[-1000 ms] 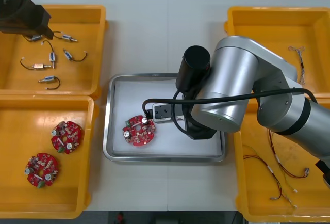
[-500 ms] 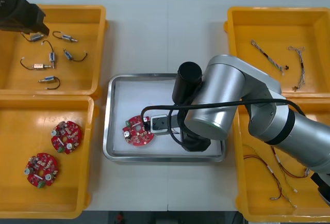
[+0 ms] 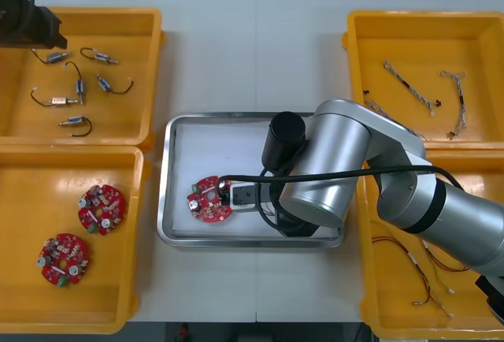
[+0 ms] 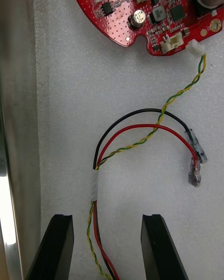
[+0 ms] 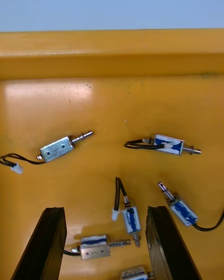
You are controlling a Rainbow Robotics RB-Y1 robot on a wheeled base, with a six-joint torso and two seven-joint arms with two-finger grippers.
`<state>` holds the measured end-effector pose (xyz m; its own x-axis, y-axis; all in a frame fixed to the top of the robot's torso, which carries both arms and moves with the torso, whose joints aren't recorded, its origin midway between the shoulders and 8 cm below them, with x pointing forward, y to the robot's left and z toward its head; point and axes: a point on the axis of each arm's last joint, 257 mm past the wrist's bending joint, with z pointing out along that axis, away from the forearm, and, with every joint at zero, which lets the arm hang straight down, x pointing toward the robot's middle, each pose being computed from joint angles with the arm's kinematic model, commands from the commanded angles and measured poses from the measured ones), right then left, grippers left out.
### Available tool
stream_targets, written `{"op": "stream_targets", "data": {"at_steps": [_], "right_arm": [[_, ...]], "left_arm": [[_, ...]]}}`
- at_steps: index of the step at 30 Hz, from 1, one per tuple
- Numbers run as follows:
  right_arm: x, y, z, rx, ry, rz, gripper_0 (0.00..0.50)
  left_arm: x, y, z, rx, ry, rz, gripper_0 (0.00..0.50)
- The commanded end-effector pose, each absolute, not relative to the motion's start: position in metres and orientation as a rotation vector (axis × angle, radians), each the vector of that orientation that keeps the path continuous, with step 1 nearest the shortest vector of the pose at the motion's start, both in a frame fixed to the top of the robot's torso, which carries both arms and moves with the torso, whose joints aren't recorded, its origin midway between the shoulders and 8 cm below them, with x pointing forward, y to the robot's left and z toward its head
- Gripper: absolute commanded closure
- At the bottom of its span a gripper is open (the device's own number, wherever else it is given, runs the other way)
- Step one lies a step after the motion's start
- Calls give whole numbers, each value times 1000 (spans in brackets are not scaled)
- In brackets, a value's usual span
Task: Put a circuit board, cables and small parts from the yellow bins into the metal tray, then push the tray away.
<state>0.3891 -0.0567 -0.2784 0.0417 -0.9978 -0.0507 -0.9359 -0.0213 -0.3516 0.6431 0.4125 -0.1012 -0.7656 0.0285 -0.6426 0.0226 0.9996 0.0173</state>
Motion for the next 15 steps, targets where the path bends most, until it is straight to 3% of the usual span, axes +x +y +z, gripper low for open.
{"op": "stream_targets", "data": {"at_steps": [1, 8, 15], "right_arm": [[378, -37, -279, -2005, 1964, -253, 9], [386, -35, -261, -1938, 1954, -308, 0], [391, -46, -235, -1840, 2064, -324, 0]], "left_arm": [[662, 420, -54, 158, 2330, 94, 0], [682, 431, -66, 180, 2253, 139, 0], [692, 427, -80, 193, 2219, 133, 0]]}}
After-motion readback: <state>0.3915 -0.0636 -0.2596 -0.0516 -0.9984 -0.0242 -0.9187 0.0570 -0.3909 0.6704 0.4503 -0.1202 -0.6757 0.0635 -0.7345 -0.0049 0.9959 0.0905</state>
